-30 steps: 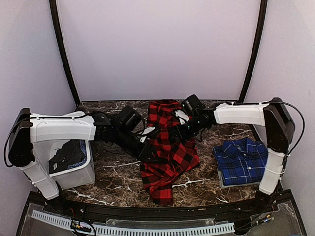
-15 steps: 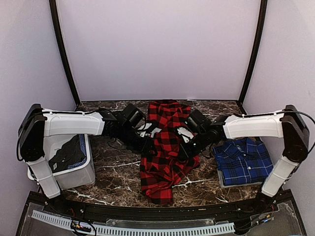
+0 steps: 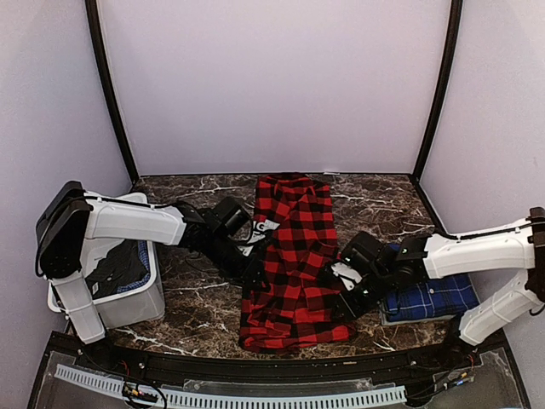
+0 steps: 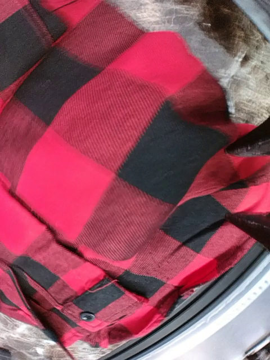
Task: Fold and stack the long sleeve shirts
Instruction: Flatten out the crumpled shirt at the center of the board.
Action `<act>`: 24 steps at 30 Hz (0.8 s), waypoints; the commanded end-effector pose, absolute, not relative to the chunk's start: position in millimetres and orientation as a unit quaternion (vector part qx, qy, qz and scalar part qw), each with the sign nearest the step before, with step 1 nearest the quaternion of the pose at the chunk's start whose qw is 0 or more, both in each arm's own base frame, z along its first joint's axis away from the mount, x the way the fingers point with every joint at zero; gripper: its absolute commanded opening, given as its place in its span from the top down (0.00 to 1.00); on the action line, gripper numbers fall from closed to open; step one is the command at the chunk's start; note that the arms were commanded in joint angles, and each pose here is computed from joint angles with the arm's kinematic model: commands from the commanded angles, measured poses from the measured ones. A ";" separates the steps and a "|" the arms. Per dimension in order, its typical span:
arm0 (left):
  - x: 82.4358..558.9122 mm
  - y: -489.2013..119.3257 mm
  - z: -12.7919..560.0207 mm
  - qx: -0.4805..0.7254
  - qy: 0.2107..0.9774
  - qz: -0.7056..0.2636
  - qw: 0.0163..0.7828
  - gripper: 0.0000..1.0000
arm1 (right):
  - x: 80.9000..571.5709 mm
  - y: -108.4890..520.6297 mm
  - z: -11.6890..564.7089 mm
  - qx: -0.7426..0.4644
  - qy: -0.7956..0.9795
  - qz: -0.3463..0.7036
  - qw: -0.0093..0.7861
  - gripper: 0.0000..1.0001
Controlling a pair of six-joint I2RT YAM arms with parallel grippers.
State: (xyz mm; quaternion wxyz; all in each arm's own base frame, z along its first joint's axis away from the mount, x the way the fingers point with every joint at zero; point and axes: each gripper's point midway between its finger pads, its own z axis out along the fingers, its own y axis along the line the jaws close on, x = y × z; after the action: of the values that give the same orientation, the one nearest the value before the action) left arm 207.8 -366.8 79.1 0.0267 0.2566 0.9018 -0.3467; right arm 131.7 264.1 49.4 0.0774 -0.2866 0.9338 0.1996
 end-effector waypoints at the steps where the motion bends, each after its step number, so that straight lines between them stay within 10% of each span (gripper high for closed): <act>1: 199.0 -361.2 75.3 0.262 0.902 -0.343 0.019 0.70 | 130.8 257.9 70.9 -0.272 0.935 0.203 0.103 0.53; 8: 210.3 -346.3 73.9 0.226 0.926 -0.299 0.046 0.60 | 175.9 271.4 123.3 -0.247 0.924 0.193 0.219 0.24; 24: 165.0 -341.5 53.9 0.217 0.931 -0.293 0.002 0.45 | 274.8 299.4 118.4 -0.220 0.916 0.132 0.308 0.23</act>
State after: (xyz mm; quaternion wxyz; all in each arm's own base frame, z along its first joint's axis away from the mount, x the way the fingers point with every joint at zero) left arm 174.3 -339.0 46.7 0.0029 0.2212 0.9331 -0.2837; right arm 247.0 296.6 103.5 0.2641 -0.2358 0.9262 0.1296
